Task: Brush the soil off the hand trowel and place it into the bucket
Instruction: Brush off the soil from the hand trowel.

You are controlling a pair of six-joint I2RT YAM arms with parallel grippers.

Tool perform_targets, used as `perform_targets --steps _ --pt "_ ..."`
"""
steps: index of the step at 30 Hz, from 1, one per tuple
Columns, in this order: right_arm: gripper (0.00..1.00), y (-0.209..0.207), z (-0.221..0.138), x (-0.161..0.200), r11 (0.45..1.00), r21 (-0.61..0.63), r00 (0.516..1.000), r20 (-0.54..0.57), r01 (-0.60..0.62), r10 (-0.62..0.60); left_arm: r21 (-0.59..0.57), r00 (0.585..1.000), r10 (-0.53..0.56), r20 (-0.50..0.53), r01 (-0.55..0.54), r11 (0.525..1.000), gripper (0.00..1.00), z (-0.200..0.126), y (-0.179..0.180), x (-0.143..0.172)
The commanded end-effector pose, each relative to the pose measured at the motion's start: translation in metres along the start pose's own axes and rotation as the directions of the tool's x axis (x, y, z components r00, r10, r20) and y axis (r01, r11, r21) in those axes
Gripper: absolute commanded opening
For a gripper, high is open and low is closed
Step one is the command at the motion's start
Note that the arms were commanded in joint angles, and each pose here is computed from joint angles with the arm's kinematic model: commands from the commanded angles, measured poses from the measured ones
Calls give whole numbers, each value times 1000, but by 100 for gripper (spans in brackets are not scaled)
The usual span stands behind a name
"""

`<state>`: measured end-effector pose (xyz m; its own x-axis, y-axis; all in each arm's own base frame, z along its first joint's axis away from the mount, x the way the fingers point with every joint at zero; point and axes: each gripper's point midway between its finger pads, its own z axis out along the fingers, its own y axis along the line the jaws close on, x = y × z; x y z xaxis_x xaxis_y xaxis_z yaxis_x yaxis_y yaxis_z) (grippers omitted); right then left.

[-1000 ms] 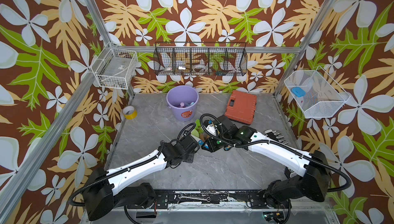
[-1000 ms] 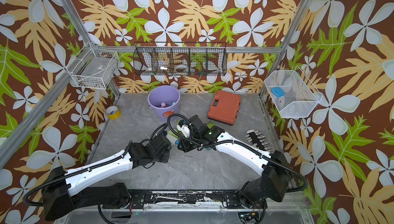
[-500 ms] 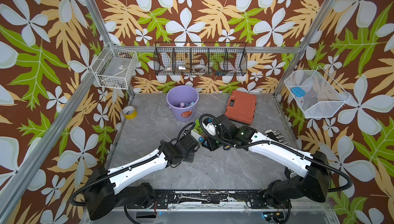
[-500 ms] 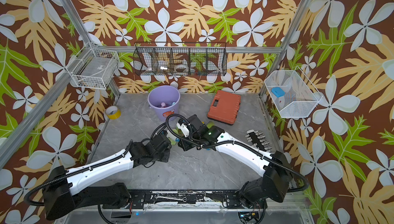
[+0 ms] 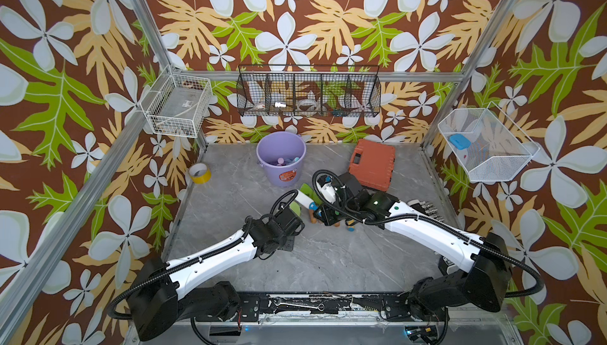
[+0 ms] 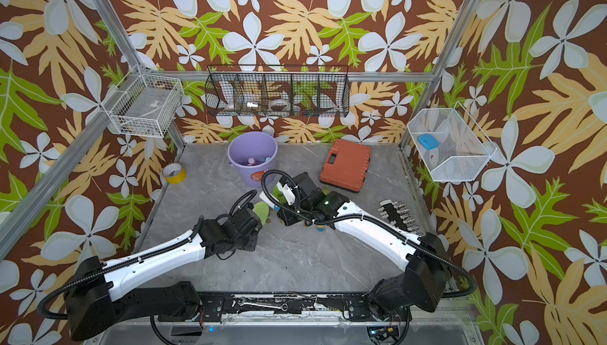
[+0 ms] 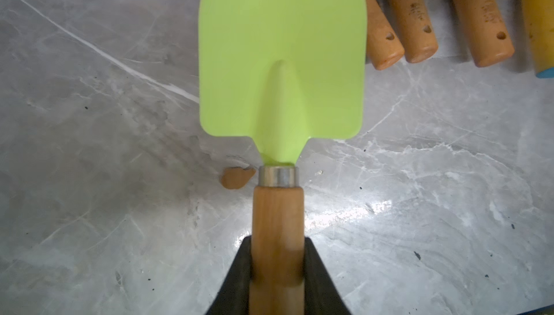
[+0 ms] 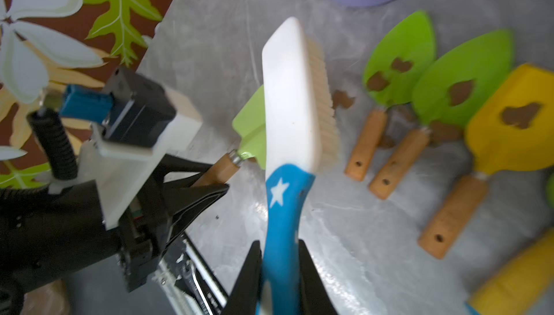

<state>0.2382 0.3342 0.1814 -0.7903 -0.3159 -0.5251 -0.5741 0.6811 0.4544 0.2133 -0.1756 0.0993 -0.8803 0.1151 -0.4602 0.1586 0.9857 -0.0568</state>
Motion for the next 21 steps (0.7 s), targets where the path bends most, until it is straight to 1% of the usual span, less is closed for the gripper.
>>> perform_targets --steps 1,2,3,5,7,8,10,12,14,16,17,19,20,21 --pt "0 31 16 11 985 -174 999 -48 -1 -8 6 1000 -3 26 3 1000 0 -2 -3 -9" --pt "0 32 23 16 981 -194 997 -73 -13 -1 12 1000 -3 29 3 1000 0 -2 -4 -10" --pt "0 23 30 18 986 -163 996 -89 -16 1 15 999 -4 32 4 1000 0 -3 -5 -12" --pt "0 -11 35 16 999 -30 996 -90 -22 19 15 999 -7 39 7 1000 0 -4 -6 -14" --pt "0 -40 29 4 997 26 996 -49 -71 72 10 999 -10 44 10 1000 0 -4 -4 -15" --pt "0 -46 24 -5 996 23 996 -18 -86 87 3 999 -13 49 13 1000 0 -5 -3 -15" --pt "0 -30 16 -19 997 -38 998 11 -67 67 4 998 -25 54 25 1000 0 -5 -1 -13" --pt "0 5 15 -23 991 -134 1000 -1 -14 13 20 997 -43 61 42 999 0 -7 -1 -12" --pt "0 36 21 -11 978 -205 997 -66 35 -50 30 996 -58 75 55 998 0 -10 0 -14" --pt "0 40 30 5 975 -223 989 -141 22 -54 42 994 -69 90 66 997 0 -14 -1 -17" --pt "0 32 34 10 978 -208 985 -164 9 -44 54 993 -73 95 68 996 0 -15 -3 -18" --pt "0 -1 37 10 995 -94 984 -180 -18 1 69 992 -73 102 66 995 0 -17 -4 -19" --pt "0 -23 34 3 999 -16 988 -155 -27 25 67 992 -72 106 65 996 0 -18 -3 -19" --pt "0 -37 28 -7 998 32 993 -109 -46 49 65 992 -69 107 62 996 0 -18 -2 -18"
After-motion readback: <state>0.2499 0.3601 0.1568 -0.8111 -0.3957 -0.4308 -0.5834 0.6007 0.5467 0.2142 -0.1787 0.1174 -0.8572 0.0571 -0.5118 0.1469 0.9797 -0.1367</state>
